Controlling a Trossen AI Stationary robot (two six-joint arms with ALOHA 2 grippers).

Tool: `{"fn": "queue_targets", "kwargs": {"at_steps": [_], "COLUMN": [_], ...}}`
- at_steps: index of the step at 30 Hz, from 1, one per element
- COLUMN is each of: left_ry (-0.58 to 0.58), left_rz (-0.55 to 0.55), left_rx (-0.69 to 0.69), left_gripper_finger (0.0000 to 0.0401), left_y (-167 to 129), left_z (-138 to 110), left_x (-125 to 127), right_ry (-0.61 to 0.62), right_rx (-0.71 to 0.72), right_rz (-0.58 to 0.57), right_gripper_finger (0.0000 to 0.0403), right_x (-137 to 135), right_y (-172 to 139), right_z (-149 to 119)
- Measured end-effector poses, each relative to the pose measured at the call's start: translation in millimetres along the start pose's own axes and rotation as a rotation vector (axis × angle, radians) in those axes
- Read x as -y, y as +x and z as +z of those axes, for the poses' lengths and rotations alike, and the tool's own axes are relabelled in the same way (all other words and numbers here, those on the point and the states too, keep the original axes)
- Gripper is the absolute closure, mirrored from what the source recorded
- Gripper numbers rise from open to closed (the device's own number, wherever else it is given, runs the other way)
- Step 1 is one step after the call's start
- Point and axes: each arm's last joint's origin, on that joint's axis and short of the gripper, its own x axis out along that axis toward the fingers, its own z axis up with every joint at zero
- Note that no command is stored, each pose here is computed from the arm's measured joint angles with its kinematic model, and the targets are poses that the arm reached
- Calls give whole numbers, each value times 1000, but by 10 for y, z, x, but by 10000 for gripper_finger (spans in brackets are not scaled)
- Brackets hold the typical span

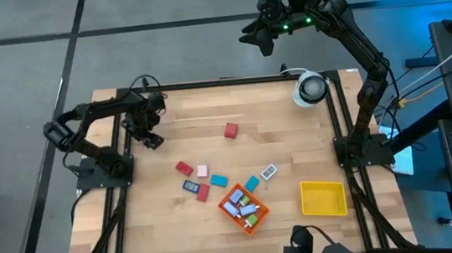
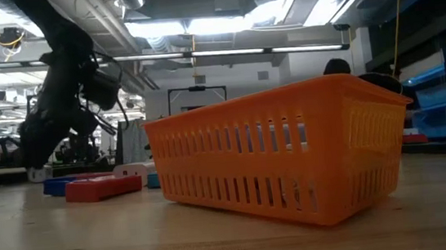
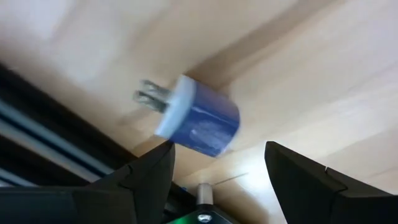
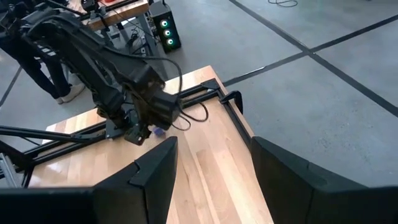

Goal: Pick & Place Office items
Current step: Put the violet charger adapter into the orange bin

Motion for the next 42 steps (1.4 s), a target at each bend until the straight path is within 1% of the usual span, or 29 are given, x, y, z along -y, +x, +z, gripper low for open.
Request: {"fn": "queue_targets", "kwargs": {"at_steps": [3, 7, 10, 12, 16, 23, 29, 32, 33, 35, 38, 42], "left_ry": [-52, -122, -141, -142, -135, -132, -100, -74, -70, -63, -63, -75], "left_rz": [6, -15, -35, -35, -37, -38, -29, -31, -37, -28, -28, -27], "left_rx": [18, 5, -4, 17, 101, 19, -1, -107, -102, -28, -74, -27], "left_gripper_finger": [154, 154, 154, 154, 154, 155, 155, 155, 155, 155, 155, 155], "left_y": [-24, 7, 49, 59, 90, 182, 193, 221, 213, 178, 198, 210], "left_z": [-7, 25, 64, 119, 247, 268, 259, 153, 149, 220, 173, 209], "left_x": [-106, -242, -277, -282, -277, -279, -217, -166, -154, -149, -147, -175], "right_ry": [15, 21, 24, 24, 24, 29, 31, 33, 34, 35, 36, 40], "right_rx": [1, -2, -9, -9, -9, -17, -15, -15, -14, -14, -14, -14], "right_rz": [-6, -6, -1, 0, 0, -7, -23, -41, -43, -43, -44, -41], "right_gripper_finger": [192, 192, 192, 192, 192, 192, 192, 192, 192, 192, 192, 192], "right_x": [21, 26, 25, 24, 24, 28, 43, 50, 58, 63, 65, 62], "right_y": [-9, -12, -12, -12, -12, -13, -18, -19, -23, -27, -28, -26], "right_z": [0, -4, -10, -11, -11, -19, -18, -18, -18, -18, -18, -18]}}
